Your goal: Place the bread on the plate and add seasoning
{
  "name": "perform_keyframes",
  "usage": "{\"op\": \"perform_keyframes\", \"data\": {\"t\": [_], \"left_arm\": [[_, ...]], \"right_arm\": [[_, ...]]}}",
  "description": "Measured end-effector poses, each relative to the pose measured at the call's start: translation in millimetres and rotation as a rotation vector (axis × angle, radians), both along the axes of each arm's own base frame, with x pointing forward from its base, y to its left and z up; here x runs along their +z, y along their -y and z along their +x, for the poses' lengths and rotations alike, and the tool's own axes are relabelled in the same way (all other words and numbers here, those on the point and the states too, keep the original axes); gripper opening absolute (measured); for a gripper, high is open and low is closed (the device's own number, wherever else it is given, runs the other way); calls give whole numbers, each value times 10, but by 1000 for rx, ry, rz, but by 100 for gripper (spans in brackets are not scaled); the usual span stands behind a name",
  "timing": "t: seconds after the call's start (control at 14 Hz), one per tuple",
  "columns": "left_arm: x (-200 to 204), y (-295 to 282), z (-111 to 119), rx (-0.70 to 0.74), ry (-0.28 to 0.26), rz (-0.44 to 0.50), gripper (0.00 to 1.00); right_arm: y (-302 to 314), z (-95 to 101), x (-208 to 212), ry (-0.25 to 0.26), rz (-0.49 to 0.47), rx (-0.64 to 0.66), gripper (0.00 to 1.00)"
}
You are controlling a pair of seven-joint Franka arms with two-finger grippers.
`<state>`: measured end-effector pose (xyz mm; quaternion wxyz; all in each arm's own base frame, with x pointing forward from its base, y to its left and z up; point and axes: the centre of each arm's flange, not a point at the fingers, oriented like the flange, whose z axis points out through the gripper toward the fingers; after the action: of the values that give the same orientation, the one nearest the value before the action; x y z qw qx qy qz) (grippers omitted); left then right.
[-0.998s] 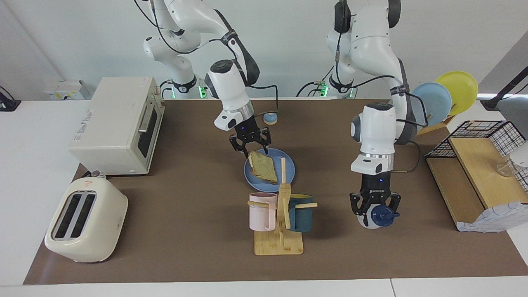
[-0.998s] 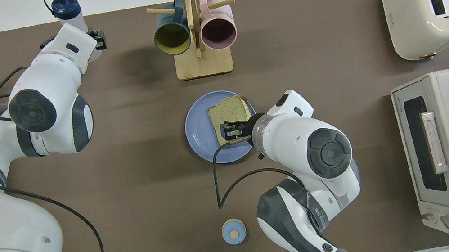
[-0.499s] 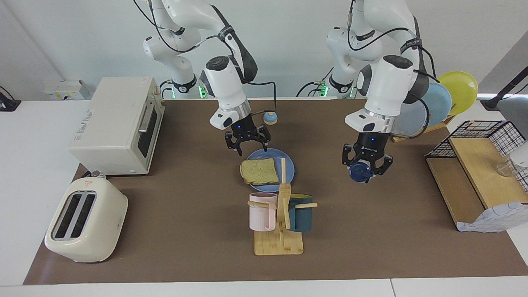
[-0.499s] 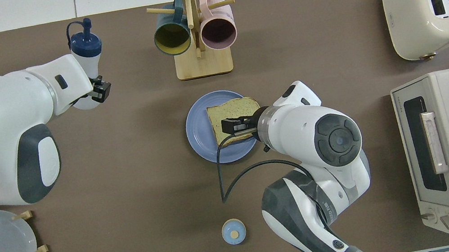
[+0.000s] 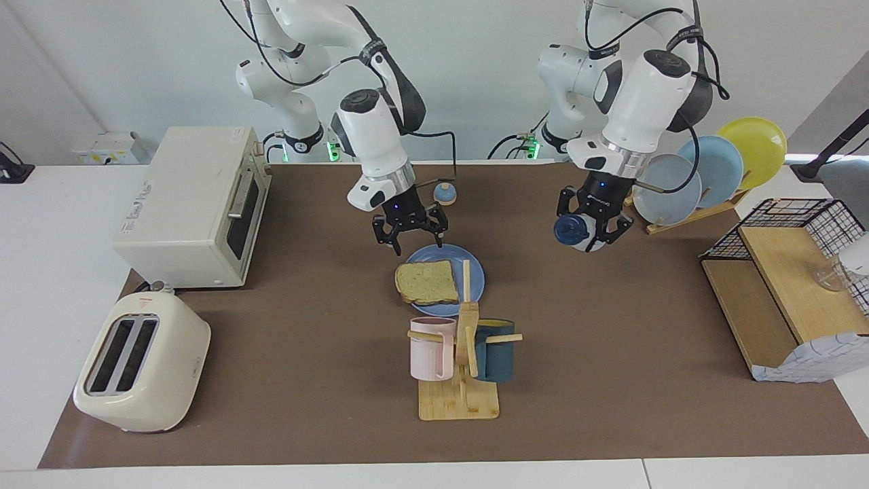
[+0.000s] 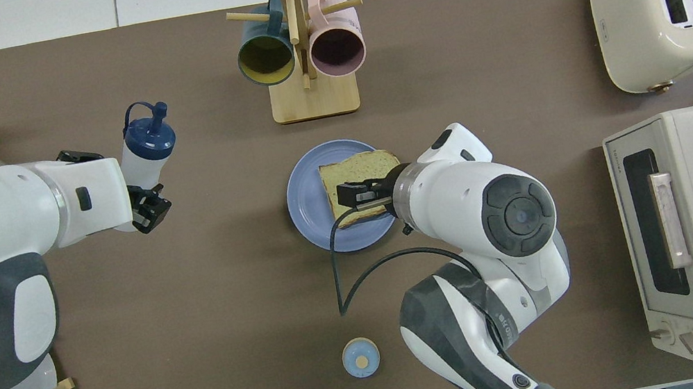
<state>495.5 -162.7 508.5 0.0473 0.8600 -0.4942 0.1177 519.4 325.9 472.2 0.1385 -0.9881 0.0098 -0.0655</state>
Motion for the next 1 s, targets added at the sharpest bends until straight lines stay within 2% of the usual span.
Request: {"op": "perform_keyframes", "data": {"t": [0.21, 0.36, 0.57, 0.64, 0.78, 0.86, 0.93, 1.0], "left_arm": [[-22, 15, -248, -94, -2, -11, 45], [-20, 3, -358, -161, 3, -12, 45], [-39, 68, -456, -224, 2, -17, 45], [-50, 115, -487, -237, -5, -19, 45], [-87, 184, -555, -256, -22, -21, 45], [-98, 210, -580, -260, -28, -29, 45], [-100, 229, -601, -258, -35, -48, 45], [-95, 240, -614, -253, -42, -70, 45]], "right_arm": [[14, 88, 450, -126, 139, -48, 100], [4, 81, 589, -156, 199, -60, 100], [-152, -97, 889, -163, 274, -52, 99], [-204, -163, 1015, -164, 300, -58, 96], [-335, -296, 1242, -157, 332, -55, 74], [-409, -353, 1315, -155, 340, -51, 69], [-487, -407, 1355, -156, 345, -46, 68], [-557, -456, 1374, -157, 349, -41, 60]]}}
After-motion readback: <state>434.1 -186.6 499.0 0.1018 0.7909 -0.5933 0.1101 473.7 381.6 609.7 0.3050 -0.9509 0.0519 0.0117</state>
